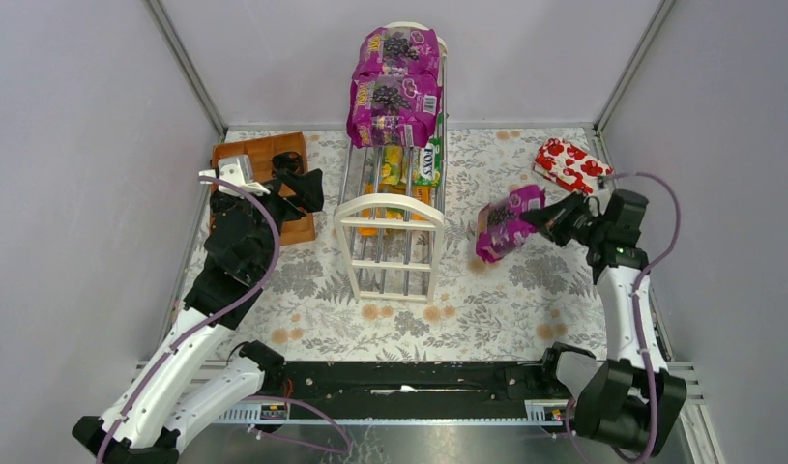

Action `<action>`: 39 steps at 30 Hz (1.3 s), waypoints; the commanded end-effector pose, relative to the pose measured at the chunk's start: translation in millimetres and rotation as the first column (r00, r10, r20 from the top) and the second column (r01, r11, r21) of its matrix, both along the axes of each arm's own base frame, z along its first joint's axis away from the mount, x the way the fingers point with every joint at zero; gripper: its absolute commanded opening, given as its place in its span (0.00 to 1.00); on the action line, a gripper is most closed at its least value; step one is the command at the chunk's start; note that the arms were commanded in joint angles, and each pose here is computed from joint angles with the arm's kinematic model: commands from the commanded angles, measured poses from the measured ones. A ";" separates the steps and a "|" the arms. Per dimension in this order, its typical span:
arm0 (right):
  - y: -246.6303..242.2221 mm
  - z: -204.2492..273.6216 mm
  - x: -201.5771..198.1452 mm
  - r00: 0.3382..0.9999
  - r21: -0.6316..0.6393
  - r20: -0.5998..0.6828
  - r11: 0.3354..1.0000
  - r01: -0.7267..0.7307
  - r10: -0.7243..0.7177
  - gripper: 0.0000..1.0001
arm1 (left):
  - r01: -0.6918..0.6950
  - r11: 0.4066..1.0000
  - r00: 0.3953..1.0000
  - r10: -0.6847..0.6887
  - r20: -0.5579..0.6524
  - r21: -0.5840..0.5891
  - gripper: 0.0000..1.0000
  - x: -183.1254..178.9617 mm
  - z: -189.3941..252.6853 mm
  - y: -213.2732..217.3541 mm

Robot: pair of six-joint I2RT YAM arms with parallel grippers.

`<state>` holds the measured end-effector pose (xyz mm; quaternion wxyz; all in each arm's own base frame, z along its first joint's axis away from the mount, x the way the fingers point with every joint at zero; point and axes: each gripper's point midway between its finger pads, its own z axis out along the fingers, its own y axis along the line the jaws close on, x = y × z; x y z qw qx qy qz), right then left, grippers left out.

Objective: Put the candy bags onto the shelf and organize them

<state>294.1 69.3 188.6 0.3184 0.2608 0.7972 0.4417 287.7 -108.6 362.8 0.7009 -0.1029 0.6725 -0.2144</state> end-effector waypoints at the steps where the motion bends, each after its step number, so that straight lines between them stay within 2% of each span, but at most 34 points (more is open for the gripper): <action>1: 14.5 139.8 3.3 0.956 0.136 0.294 0.990 -0.040 -0.002 0.00 | 0.019 0.999 0.999 -0.017 0.049 -0.039 0.99 -4.8 16.5 -1.3; 7: 22.9 287.0 -5.0 0.832 0.147 0.553 0.987 -0.060 -0.032 0.00 | 0.020 0.999 0.998 -0.018 0.053 -0.043 0.99 -6.0 17.8 -1.0; 10: 44.4 348.3 -11.9 0.756 0.195 0.654 0.968 -0.160 -0.007 0.00 | 0.005 0.999 0.999 -0.003 0.052 -0.045 0.99 -6.2 18.2 2.0; 13: 84.1 385.6 -20.5 0.710 0.231 0.703 0.931 -0.284 0.042 0.00 | -0.049 0.997 0.998 0.052 0.045 -0.053 0.99 -5.8 17.8 12.3; 18: 132.5 422.8 -23.6 0.694 0.338 0.719 0.861 -0.379 0.023 0.00 | -0.132 0.988 0.990 0.134 0.031 -0.076 0.99 -5.6 15.9 27.9; 26: 207.8 413.2 -22.7 0.796 0.529 0.604 0.766 -0.364 -0.040 0.00 | -0.150 0.985 0.988 0.153 0.033 -0.087 0.99 -6.5 16.1 32.0; 31: 230.8 391.1 -32.7 0.816 0.582 0.564 0.763 -0.280 -0.131 0.00 | -0.149 0.984 0.987 0.153 0.042 -0.093 0.99 -8.9 18.9 33.6; 39: 246.6 350.2 -47.3 0.862 0.589 0.485 0.784 -0.196 -0.149 0.00 | -0.140 0.985 0.988 0.146 0.055 -0.103 0.99 -12.5 22.4 34.1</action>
